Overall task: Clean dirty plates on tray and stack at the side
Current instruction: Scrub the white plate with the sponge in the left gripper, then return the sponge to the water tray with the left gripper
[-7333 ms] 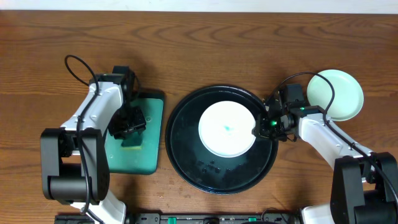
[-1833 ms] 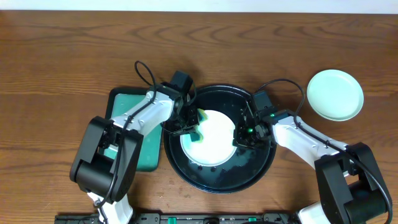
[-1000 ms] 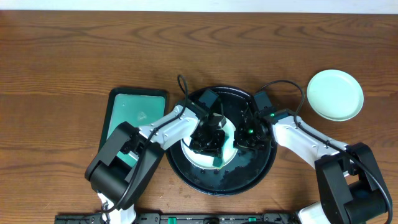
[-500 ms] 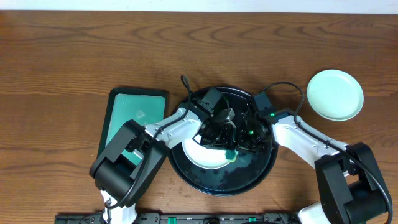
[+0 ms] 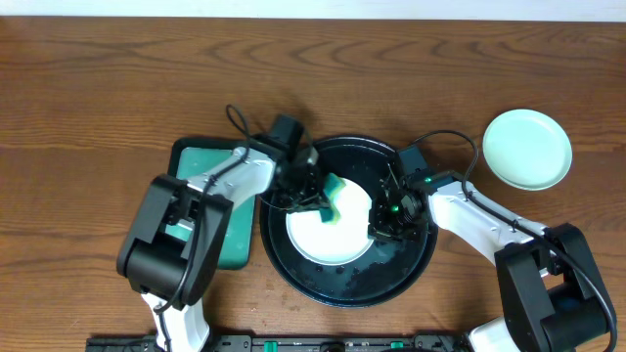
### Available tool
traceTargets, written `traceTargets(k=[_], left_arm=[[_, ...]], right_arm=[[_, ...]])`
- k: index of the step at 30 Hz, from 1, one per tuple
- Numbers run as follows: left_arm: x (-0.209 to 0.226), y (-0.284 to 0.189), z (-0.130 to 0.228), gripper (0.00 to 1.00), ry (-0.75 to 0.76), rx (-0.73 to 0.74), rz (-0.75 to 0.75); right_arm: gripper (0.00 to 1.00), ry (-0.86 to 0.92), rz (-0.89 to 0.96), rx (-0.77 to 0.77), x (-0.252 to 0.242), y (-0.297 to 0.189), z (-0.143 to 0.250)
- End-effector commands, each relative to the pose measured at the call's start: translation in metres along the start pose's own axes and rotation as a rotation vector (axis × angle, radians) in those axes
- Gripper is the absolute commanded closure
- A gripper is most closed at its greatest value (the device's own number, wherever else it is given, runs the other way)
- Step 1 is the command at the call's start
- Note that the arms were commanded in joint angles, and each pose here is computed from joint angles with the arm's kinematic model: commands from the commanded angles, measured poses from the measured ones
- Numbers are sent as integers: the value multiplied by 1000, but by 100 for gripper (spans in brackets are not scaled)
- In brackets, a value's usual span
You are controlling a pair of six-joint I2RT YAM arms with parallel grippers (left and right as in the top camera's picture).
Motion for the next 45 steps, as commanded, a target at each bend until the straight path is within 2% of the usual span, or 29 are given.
traceTargets(k=[1, 5, 9, 14, 16, 25, 36, 38, 40, 43, 45], left_arm=[[37, -21, -28, 93, -56, -159, -181], [15, -48, -12, 93, 11, -194, -171], [0, -92, 6, 93, 55, -305, -210], [27, -153, 13, 93, -21, -515, -399], [41, -167, 13, 93, -67, -537, -432], [111, -178, -7, 93, -248, -448, -507], [157, -134, -27, 93, -307, -290, -575], [153, -135, -27, 83, -303, -293, -553], [146, -139, -26, 62, -294, -306, -524], [135, -154, -21, 36, -276, -348, -503], [125, -168, -14, 29, -261, -382, -490]], right_arm=[[98, 18, 65, 59, -15, 12, 15], [98, 13, 59, 48, -13, 12, 13], [98, 8, 52, 38, -12, 12, 11], [98, 7, 51, 36, -12, 12, 10], [98, 7, 51, 36, -12, 12, 10], [98, 4, 49, 33, -11, 12, 9], [99, -2, 46, 28, -11, 12, 8], [98, -1, 45, 29, -11, 12, 8], [98, -2, 45, 29, -11, 12, 8], [98, -2, 45, 29, -11, 12, 8], [99, -2, 45, 28, -11, 12, 8]])
Point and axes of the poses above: each gripper's point midway between its finger pads, its own y axis out along the fingers, its own x axis along the line the jaws close on, z = x × y, the point moved 3 cm from there along -y, back along the fingers, and after that the axes turned 4 degrees about -y, right-handed, at the moved point
